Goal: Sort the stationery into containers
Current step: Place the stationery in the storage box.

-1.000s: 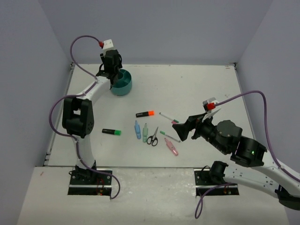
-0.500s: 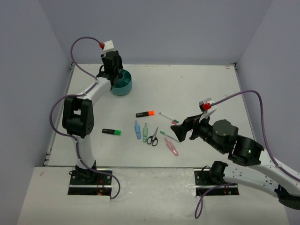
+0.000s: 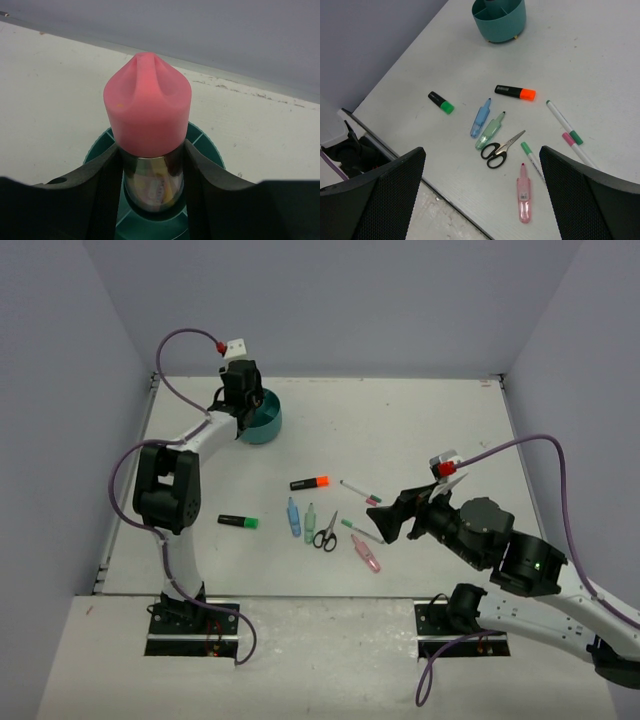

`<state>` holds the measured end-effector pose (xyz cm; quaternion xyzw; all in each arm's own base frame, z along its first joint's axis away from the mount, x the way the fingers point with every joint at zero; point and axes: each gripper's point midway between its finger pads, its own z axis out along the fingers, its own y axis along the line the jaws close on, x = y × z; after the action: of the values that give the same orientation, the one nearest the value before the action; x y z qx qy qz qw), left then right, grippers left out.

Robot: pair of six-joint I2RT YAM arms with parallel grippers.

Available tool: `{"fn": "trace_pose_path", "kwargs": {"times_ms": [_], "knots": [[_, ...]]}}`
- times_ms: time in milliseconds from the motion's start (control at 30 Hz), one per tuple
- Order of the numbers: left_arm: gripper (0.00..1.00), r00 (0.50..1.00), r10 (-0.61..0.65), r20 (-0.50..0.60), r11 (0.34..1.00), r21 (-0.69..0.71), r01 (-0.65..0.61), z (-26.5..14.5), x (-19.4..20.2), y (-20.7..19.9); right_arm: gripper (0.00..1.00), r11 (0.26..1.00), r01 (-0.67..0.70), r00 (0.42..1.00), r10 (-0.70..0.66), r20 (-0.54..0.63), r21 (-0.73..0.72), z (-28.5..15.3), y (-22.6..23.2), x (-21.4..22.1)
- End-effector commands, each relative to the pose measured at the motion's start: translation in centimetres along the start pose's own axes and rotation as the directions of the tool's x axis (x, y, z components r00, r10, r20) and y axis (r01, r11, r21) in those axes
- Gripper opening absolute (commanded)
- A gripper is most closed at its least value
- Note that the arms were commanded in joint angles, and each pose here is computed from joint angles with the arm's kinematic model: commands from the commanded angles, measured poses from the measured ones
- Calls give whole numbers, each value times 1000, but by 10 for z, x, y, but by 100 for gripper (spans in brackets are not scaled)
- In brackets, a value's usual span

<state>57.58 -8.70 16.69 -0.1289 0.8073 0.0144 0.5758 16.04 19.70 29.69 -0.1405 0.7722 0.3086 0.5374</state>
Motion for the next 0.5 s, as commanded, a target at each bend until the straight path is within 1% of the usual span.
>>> {"fn": "trace_pose_path", "kwargs": {"times_ms": [0,67,100,167,200,267,367,433,467], "knots": [[8,994,-53,91,998,35,50,-7,-34,-9,99,1000,-5,1000,6,13,-10,-2,2,-3],[17,995,-51,84,998,41,48,-8,-32,-9,99,1000,-5,1000,5,12,-11,-1,2,-2],[24,995,-51,82,998,47,47,-9,-31,-10,99,1000,-5,1000,5,13,-13,-2,2,-3],[47,995,-57,83,997,53,53,-11,-32,-10,99,1000,-4,1000,4,7,-16,-1,3,-2],[57,995,-61,81,997,54,57,-12,-32,-10,99,1000,-5,1000,5,5,-16,0,3,-1],[63,994,-71,80,996,57,67,-16,-34,-10,99,1000,-5,1000,5,-4,-4,1,1,2],[73,989,-112,101,992,78,104,-31,-49,-10,99,999,-9,999,11,-38,31,8,-3,9],[84,984,-136,113,988,88,126,-42,-59,-9,99,999,-13,997,16,-73,45,15,-4,18],[97,979,-160,125,984,96,148,-53,-69,-9,99,998,-7,994,13,-107,57,23,-5,26]]}}
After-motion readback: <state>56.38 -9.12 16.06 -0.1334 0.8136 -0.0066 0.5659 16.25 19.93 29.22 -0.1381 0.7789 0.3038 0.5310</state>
